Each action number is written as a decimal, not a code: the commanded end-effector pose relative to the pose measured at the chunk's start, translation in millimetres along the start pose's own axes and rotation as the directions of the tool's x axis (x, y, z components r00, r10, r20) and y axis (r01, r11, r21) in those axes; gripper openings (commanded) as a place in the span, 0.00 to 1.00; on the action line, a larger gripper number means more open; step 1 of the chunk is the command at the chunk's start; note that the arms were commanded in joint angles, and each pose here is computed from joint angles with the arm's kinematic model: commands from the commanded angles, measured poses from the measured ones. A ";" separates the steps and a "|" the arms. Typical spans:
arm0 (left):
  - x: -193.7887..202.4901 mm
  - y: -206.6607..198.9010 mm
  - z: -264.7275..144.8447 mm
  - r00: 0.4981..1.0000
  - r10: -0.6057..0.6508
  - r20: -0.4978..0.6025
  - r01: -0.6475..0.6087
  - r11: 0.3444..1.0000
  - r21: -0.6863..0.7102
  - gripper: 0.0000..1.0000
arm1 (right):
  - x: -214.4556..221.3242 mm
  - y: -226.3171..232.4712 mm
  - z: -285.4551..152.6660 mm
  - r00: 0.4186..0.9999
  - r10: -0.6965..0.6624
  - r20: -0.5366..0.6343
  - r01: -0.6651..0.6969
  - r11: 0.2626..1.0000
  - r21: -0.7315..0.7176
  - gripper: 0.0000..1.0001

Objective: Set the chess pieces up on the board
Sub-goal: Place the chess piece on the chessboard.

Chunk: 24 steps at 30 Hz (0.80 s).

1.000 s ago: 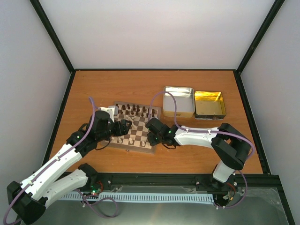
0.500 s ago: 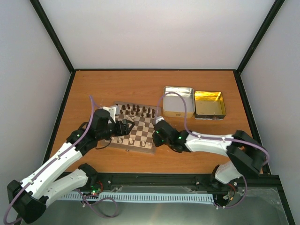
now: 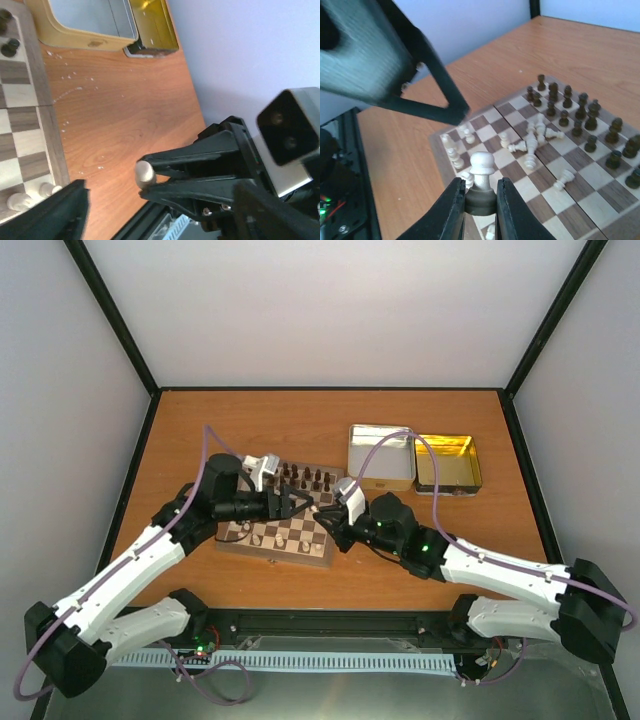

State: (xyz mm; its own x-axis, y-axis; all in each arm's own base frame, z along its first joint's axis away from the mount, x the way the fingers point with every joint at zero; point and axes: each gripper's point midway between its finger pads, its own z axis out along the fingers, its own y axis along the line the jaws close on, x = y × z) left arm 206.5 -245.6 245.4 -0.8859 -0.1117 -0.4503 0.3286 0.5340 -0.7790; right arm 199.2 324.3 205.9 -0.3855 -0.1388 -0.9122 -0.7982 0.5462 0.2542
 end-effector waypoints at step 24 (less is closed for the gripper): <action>22.2 -7.9 24.7 0.978 -0.073 -0.195 0.100 0.986 0.133 0.19 | -6.3 24.3 -6.0 0.998 -0.048 0.034 0.052 0.991 -0.126 0.15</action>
State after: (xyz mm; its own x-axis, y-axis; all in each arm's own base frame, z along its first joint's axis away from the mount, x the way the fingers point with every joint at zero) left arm 191.2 -269.4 222.1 -0.9672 -0.0074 -0.2540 0.2257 0.4339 -0.8722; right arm 181.3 330.1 217.3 -0.3421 -0.1477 -0.9280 -0.8617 0.4431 0.2471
